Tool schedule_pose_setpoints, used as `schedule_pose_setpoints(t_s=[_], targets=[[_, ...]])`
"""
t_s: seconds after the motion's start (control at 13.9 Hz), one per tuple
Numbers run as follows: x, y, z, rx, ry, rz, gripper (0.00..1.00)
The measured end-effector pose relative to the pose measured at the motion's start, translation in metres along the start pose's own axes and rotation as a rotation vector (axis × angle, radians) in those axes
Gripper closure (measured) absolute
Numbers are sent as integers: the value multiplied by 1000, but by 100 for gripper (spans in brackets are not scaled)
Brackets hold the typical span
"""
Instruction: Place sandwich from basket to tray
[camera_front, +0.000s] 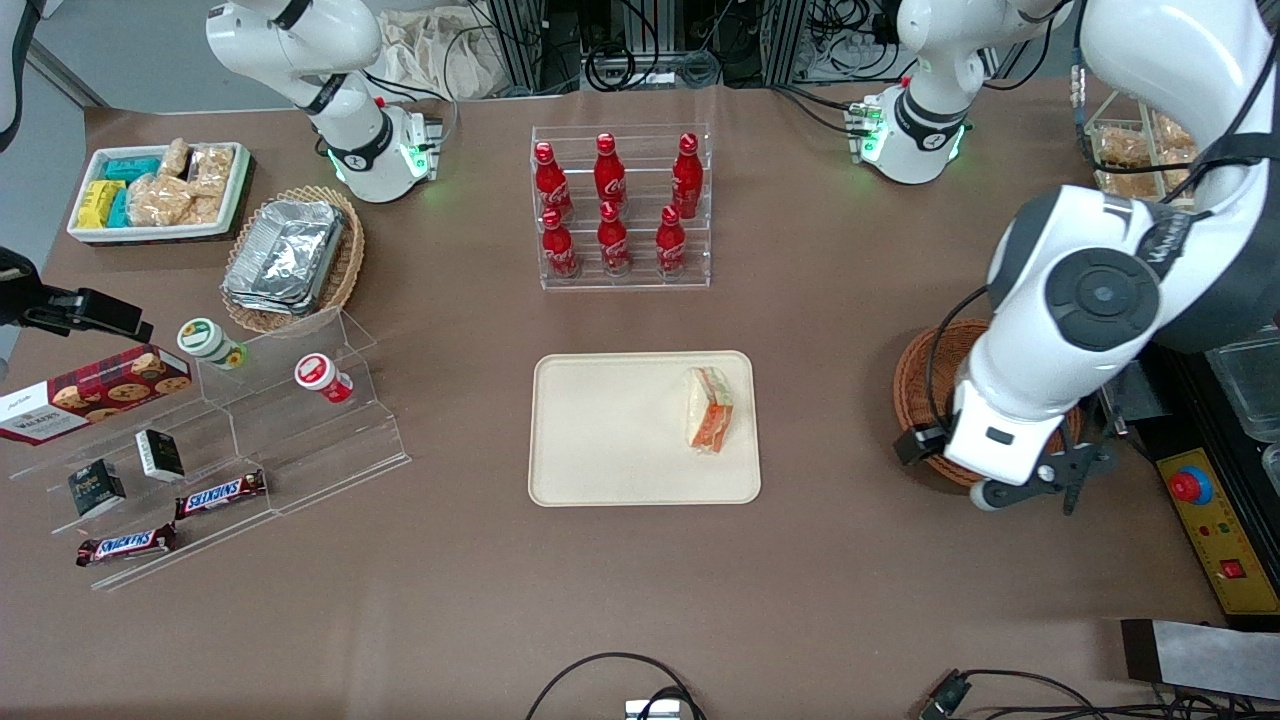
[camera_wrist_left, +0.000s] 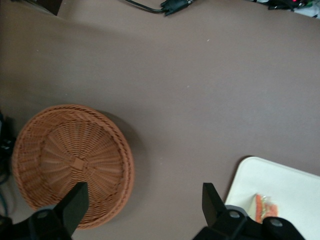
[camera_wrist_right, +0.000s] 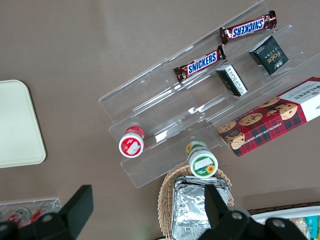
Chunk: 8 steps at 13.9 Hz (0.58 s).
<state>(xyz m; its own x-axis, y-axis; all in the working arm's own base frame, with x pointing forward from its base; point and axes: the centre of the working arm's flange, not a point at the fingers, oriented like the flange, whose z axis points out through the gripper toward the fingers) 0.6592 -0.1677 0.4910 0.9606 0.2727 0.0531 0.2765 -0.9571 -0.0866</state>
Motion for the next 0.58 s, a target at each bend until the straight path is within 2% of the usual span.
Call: schedule_pose_setpoints(t_s=[0.22, 0.43, 0.58], targets=[[7, -31, -16, -17, -32, 71, 0], [13, -81, -47, -49, -45, 113, 0], [12, -120, -70, -52, -49, 148, 0]])
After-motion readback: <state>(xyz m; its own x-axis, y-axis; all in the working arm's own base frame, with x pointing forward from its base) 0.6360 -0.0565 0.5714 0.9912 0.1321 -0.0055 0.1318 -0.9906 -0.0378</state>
